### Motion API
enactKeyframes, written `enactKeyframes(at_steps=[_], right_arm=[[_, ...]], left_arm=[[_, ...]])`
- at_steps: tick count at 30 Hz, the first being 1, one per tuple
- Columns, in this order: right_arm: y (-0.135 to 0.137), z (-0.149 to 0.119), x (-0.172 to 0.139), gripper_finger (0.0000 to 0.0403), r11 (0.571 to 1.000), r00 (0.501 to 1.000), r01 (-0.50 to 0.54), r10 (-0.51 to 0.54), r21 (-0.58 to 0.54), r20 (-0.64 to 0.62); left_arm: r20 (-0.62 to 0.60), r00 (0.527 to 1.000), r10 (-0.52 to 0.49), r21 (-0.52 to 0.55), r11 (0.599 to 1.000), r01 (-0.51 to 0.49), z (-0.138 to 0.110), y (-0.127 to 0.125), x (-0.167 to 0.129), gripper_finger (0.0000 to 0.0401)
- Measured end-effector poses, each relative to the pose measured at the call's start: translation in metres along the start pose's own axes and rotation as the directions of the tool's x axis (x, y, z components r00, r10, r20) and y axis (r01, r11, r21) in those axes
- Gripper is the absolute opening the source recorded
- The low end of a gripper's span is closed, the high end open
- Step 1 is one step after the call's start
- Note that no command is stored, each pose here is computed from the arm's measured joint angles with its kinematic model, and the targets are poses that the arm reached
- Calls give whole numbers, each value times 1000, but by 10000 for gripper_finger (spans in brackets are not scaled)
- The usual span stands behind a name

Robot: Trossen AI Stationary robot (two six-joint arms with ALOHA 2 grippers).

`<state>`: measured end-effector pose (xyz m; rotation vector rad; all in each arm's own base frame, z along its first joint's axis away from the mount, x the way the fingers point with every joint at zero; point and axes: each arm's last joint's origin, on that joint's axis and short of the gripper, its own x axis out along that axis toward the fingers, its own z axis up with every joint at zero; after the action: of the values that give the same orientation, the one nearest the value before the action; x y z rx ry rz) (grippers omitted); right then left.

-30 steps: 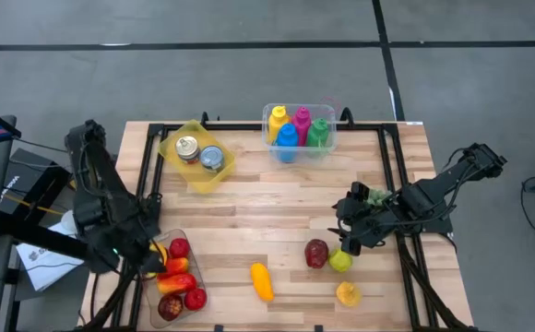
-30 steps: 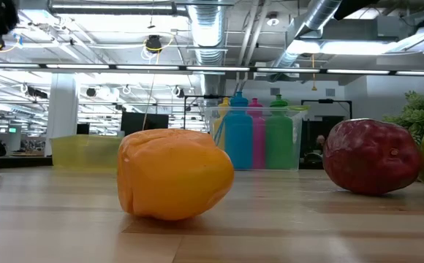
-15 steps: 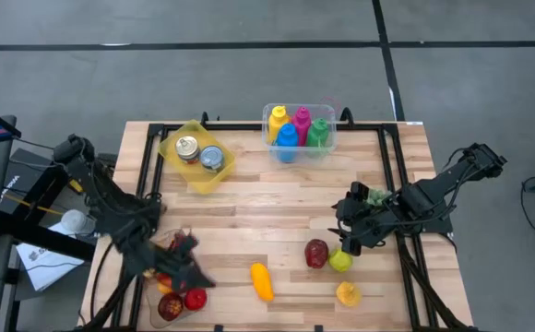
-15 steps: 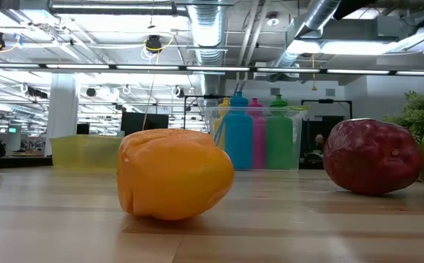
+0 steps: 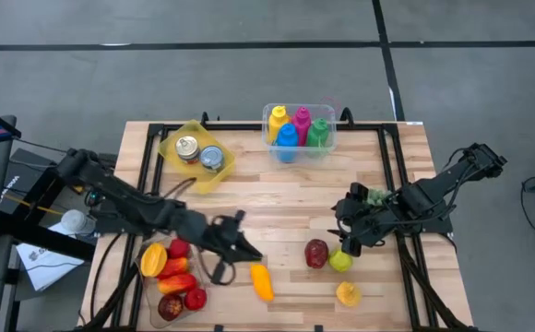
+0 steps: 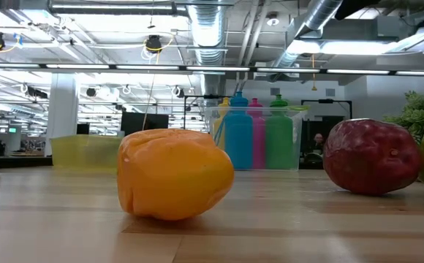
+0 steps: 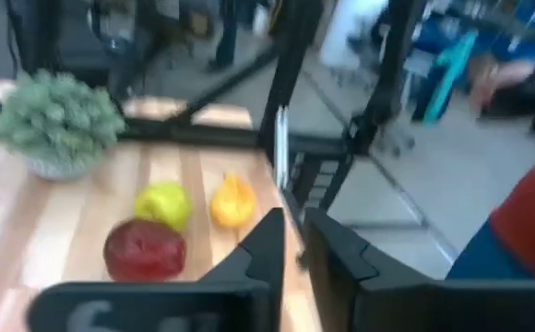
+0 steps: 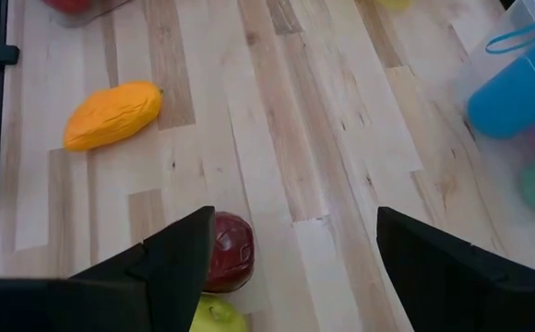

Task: Pick & Place Food Item
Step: Put the yellow mango into the transparent bin

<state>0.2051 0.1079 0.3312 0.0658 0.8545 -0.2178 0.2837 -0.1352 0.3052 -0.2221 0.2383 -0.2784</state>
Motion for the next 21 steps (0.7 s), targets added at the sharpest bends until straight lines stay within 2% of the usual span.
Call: enactKeyframes(at_steps=[3,7,14,17,21], right_arm=[[0,0,0,292,1000,1000,-6,6,0,-5],[0,-1,0,292,1000,1000,-13,13,0,-12],[0,-1,0,292,1000,1000,-12,12,-7,-13],[0,-1,0,292,1000,1000,-11,11,-10,-14],[0,-1,0,292,1000,1000,-11,11,-10,-14]], left_arm=[[-90,996,-27,74,997,34,-18,8,21,73],[-160,986,-55,156,985,81,-38,15,41,149],[-269,962,-40,366,920,140,-70,22,63,302],[-316,947,-62,364,914,181,-83,26,71,347],[-393,908,-145,336,897,289,-102,29,80,373]])
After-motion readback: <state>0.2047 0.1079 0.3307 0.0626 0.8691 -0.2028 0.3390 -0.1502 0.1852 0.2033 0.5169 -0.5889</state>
